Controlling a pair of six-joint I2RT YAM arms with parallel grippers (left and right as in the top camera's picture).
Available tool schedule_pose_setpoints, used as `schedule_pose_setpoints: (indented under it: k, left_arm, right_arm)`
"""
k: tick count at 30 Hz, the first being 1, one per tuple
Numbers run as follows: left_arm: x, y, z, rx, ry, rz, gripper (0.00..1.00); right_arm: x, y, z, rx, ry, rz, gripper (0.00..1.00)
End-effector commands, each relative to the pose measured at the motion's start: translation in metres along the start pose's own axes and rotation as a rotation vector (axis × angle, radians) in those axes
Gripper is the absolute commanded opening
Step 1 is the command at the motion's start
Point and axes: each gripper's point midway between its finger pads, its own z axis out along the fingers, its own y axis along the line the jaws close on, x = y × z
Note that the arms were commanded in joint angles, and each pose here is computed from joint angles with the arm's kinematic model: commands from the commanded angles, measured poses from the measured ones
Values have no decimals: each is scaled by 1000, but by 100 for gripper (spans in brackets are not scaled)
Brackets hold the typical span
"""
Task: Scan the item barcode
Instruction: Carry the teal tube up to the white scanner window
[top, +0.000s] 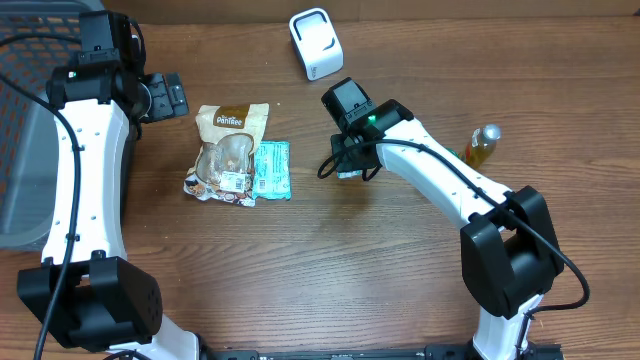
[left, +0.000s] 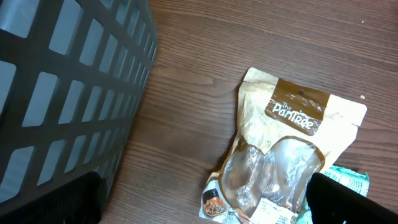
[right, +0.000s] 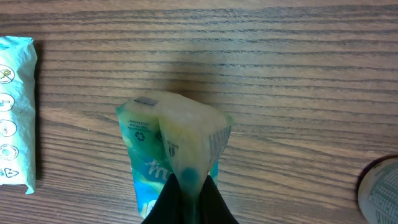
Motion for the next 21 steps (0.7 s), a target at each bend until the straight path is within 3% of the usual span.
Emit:
schedule_pose_setpoints:
  k: [1,10,21]
  left_arm:
    - [-6,5,-4,-14,-19,-5,100]
    - [-6,5,-4,-14,-19,-5,100]
    - [-6,5,-4,-14,-19,-5,100]
  right_arm:
    - [-4,4,-14,-24,-31,8,4]
    - [-20,12,-28,-63,-69,-23,4]
    - [-108,1,-149,91,-402,-111,4]
